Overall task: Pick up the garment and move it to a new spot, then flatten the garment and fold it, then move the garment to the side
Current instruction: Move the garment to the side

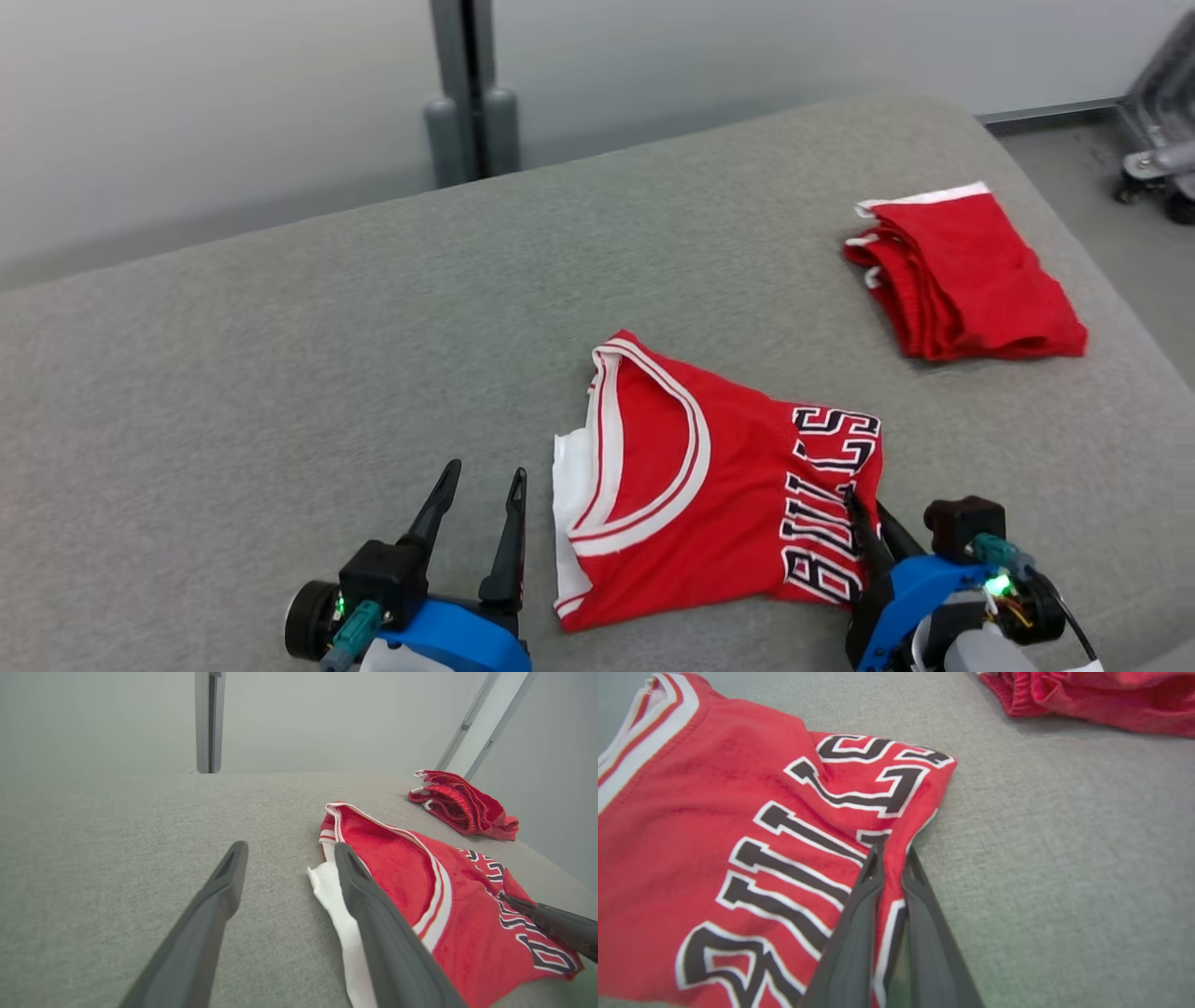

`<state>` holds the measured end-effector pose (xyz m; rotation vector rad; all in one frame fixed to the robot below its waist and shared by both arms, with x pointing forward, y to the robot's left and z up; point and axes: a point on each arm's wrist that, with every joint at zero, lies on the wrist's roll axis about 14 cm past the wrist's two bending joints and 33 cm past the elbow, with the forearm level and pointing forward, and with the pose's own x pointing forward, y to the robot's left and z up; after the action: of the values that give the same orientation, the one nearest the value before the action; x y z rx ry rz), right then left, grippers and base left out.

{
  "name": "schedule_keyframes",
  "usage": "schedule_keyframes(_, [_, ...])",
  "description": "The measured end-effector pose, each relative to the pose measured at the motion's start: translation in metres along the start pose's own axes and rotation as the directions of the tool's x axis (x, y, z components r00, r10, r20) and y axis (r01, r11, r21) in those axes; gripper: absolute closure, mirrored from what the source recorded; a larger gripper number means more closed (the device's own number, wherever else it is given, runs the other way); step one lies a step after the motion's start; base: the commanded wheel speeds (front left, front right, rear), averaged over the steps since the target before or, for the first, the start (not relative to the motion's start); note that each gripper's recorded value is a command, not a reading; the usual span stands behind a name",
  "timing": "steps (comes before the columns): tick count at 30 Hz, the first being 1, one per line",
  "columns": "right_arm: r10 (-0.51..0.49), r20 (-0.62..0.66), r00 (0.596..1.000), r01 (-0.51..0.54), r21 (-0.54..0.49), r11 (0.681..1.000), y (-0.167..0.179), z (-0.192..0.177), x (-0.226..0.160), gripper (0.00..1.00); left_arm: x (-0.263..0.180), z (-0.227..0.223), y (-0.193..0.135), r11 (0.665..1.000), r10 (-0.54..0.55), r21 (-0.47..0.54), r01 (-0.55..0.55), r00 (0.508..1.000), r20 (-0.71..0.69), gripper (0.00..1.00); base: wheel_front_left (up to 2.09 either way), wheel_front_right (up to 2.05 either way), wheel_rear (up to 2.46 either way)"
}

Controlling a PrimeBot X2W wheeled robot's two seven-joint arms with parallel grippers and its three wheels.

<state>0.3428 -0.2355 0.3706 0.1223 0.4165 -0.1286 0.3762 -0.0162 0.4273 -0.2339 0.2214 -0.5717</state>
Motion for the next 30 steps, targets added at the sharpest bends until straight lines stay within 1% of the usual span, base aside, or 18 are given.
schedule_keyframes(6, [-0.079, 0.030, 0.996, 0.078, 0.040, 0.996, -0.027, 0.000, -0.025, 1.00, 0.016, -0.008, -0.039, 0.990, -0.142, 0.016, 0.142, 0.989, -0.031, 0.00, 0.00, 0.00, 0.00])
schedule_keyframes(9, [-0.115, 0.052, 0.992, 0.112, 0.063, 0.992, -0.038, 0.005, -0.031, 1.00, 0.020, -0.008, -0.052, 0.982, -0.189, 0.020, 0.190, 0.981, -0.034, 0.00, 0.00, 0.00, 0.00])
schedule_keyframes(13, [-0.124, 0.056, 0.991, 0.121, 0.051, 0.991, -0.042, 0.007, -0.032, 1.00, 0.022, -0.011, -0.057, 0.978, -0.206, 0.023, 0.207, 0.978, -0.044, 0.00, 0.00, 0.00, 0.00])
schedule_keyframes(15, [-0.117, 0.072, 0.990, 0.115, 0.032, 0.993, -0.043, 0.016, -0.026, 1.00, 0.022, -0.015, -0.053, 0.980, -0.198, 0.018, 0.199, 0.979, -0.053, 0.00, 0.00, 0.00, 0.00])
schedule_keyframes(18, [-0.094, 0.126, 0.988, 0.097, -0.024, 0.995, -0.044, 0.044, -0.012, 1.00, 0.022, -0.020, -0.048, 0.982, -0.185, 0.014, 0.186, 0.981, -0.066, 0.00, 0.00, 0.00, 0.00])
schedule_keyframes(22, [-0.044, 0.219, 0.975, 0.075, -0.134, 0.988, -0.046, 0.101, 0.013, 1.00, 0.021, -0.030, -0.036, 0.987, -0.156, 0.024, 0.159, 0.983, -0.093, 0.00, 0.00, 0.00, 0.00])
schedule_keyframes(26, [0.004, 0.282, 0.959, 0.073, -0.262, 0.962, -0.046, 0.159, 0.039, 1.00, 0.020, -0.036, -0.022, 0.991, -0.126, 0.034, 0.130, 0.986, -0.109, 0.00, 0.00, 0.00, 0.00])
schedule_keyframes(28, [0.003, 0.289, 0.957, 0.091, -0.313, 0.945, -0.052, 0.179, 0.050, 1.00, 0.018, -0.038, -0.014, 0.993, -0.105, 0.034, 0.110, 0.988, -0.113, 0.00, 0.00, 0.00, 0.00])
schedule_keyframes(30, [-0.018, 0.283, 0.959, 0.119, -0.343, 0.932, -0.063, 0.193, 0.059, 1.00, 0.017, -0.037, -0.006, 0.995, -0.082, 0.040, 0.087, 0.990, -0.111, 0.00, 0.00, 0.00, 0.00])
